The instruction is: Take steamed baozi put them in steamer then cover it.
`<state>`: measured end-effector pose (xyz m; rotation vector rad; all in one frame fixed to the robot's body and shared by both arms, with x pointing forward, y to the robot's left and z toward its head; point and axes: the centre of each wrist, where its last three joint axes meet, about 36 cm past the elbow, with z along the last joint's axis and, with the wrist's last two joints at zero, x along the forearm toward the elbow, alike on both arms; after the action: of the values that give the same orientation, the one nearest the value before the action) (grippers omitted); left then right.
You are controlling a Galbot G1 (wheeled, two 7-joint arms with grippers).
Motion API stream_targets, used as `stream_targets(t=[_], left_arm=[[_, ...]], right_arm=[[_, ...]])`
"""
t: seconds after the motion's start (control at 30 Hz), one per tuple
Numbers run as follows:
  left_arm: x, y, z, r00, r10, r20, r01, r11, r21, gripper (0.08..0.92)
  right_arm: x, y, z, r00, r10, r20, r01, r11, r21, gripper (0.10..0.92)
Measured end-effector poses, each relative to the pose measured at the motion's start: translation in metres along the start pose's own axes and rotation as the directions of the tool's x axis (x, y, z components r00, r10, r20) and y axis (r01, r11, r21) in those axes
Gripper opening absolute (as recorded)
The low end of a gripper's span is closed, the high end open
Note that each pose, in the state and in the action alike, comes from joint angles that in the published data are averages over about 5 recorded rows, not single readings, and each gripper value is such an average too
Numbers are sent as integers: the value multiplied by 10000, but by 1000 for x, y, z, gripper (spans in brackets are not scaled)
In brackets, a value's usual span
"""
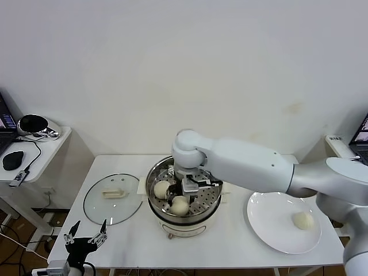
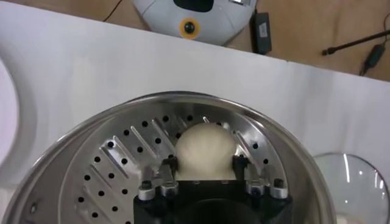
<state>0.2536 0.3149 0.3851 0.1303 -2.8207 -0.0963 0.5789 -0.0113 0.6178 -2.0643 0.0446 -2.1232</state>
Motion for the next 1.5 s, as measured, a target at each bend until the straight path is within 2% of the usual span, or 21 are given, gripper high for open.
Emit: stream_targets(t=[0.07,0.33,0.5,0.63,0.8,0.97,1.07,1.27,1.5], left_arm=[[-1,-1,0,10000,31,7,-31,10000,18,823],[-2,0,0,9999,155,-31,-155,9999,-24,823],[1,2,-3,9998,200,-9,-200,9998,-11,823],[1,2,-5,9996,265,1,-265,9996,-6,823],[1,0,-7,9991,415,-16,-415,9991,-38,823],[2,-1,-5,9988,482,-99,-482,9988,-58,823],[3,-2,-3,9985,514,-187,-516,9986,-84,823],[7,-5,0,9981,530,-300,-534,9985,-111,823],[10,-7,5,9977,515,-447,-523,9985,-184,823]], right_arm=[[11,5,2,9999,108,-124,-111,9996,-257,812],[65,43,16,9960,523,-722,-654,9789,-1935,823],[95,88,23,9918,595,-1127,-1010,9062,-4106,823],[112,136,26,9895,557,-1333,-1275,7707,-6243,823],[121,203,19,9864,513,-1560,-1590,5354,-8295,823],[119,267,4,9838,395,-1746,-1782,3104,-9338,823],[111,301,-5,9828,213,-1835,-1840,2033,-9617,823],[85,353,-19,9827,-348,-1819,-1795,632,-9817,823],[44,397,-32,9821,-1093,-1535,-1577,-305,-9870,823]])
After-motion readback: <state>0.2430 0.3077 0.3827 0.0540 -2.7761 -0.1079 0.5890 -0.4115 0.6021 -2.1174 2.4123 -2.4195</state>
